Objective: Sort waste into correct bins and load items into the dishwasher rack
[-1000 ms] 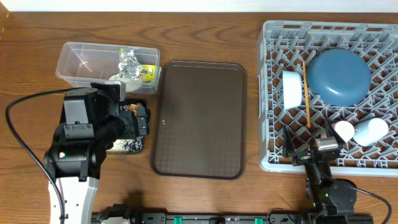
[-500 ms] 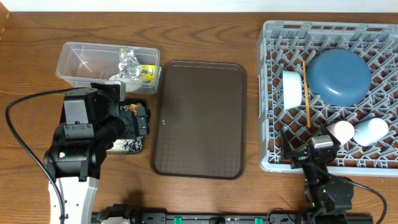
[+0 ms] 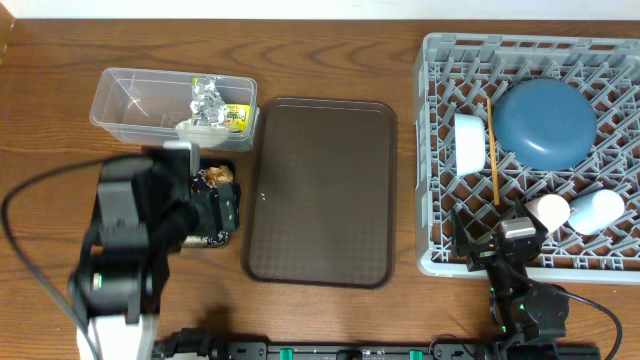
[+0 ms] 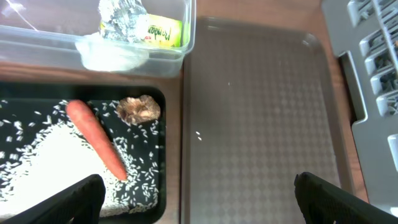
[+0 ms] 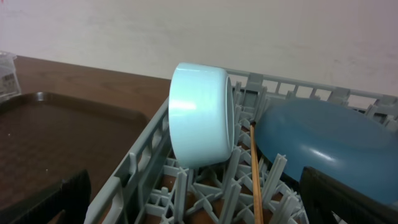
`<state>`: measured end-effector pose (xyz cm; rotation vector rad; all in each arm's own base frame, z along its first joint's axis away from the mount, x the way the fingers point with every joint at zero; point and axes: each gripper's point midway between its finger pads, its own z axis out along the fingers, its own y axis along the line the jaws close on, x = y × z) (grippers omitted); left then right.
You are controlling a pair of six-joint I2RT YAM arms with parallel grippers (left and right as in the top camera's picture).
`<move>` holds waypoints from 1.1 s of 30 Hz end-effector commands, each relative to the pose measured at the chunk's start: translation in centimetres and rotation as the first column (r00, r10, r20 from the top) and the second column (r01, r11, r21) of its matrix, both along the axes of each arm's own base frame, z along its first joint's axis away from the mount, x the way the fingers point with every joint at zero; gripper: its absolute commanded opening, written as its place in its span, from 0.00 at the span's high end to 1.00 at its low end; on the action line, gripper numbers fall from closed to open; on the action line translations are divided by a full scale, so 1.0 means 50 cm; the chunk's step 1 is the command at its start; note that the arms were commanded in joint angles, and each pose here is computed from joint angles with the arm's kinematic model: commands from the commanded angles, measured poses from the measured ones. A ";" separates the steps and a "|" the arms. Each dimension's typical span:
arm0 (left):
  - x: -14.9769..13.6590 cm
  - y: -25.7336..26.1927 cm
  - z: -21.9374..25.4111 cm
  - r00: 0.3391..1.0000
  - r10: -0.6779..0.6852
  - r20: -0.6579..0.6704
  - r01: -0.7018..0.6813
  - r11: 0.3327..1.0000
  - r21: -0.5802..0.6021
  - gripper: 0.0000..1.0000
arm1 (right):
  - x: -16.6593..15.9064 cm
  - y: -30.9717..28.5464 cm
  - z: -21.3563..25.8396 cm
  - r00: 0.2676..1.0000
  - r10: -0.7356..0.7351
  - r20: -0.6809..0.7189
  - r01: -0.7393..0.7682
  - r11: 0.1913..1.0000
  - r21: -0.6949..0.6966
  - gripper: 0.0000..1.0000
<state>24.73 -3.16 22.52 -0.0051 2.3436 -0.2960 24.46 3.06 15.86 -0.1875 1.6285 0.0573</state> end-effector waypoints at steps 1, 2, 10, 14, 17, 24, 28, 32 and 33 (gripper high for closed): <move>-0.026 0.017 0.003 0.995 0.030 0.095 -0.035 0.998 0.050 0.02 | 0.000 -0.005 -0.001 1.000 -0.009 -0.002 0.009 1.000 0.007 0.01; -0.025 0.023 0.006 0.987 0.041 0.153 -0.051 0.997 0.060 0.02 | 0.000 -0.005 -0.001 1.000 -0.009 -0.002 0.009 1.000 0.007 0.01; -0.014 0.036 0.009 0.827 0.028 0.561 -0.101 0.990 0.100 0.02 | 0.000 -0.005 -0.001 1.000 -0.009 -0.002 0.009 1.000 0.007 0.01; -0.023 0.035 -0.010 0.753 0.026 0.658 -0.113 0.989 0.091 0.02 | 0.000 -0.005 -0.001 1.000 -0.009 -0.002 0.009 1.000 0.007 0.01; -0.028 0.035 -0.034 0.738 0.025 0.674 -0.115 0.989 0.089 0.02 | 0.000 -0.005 -0.001 1.000 -0.009 -0.002 0.009 1.000 0.007 0.01; -0.010 0.041 -0.091 0.728 0.035 0.685 -0.131 0.987 0.088 0.02 | 0.000 -0.005 -0.001 1.000 -0.009 -0.002 0.009 1.000 0.007 0.01; -0.003 0.040 -0.129 0.741 0.034 0.671 -0.127 0.988 0.089 0.02 | 0.000 -0.005 -0.001 1.000 -0.009 -0.002 0.009 1.000 0.007 0.01; -0.003 0.039 -0.130 0.743 0.032 0.668 -0.124 0.988 0.090 0.02 | 0.000 -0.005 -0.001 1.000 -0.009 -0.001 0.009 1.000 0.007 0.01; -0.003 0.039 -0.130 0.743 0.032 0.668 -0.124 0.988 0.090 0.02 | 0.000 -0.005 -0.001 1.000 -0.009 -0.002 0.009 1.000 0.007 0.01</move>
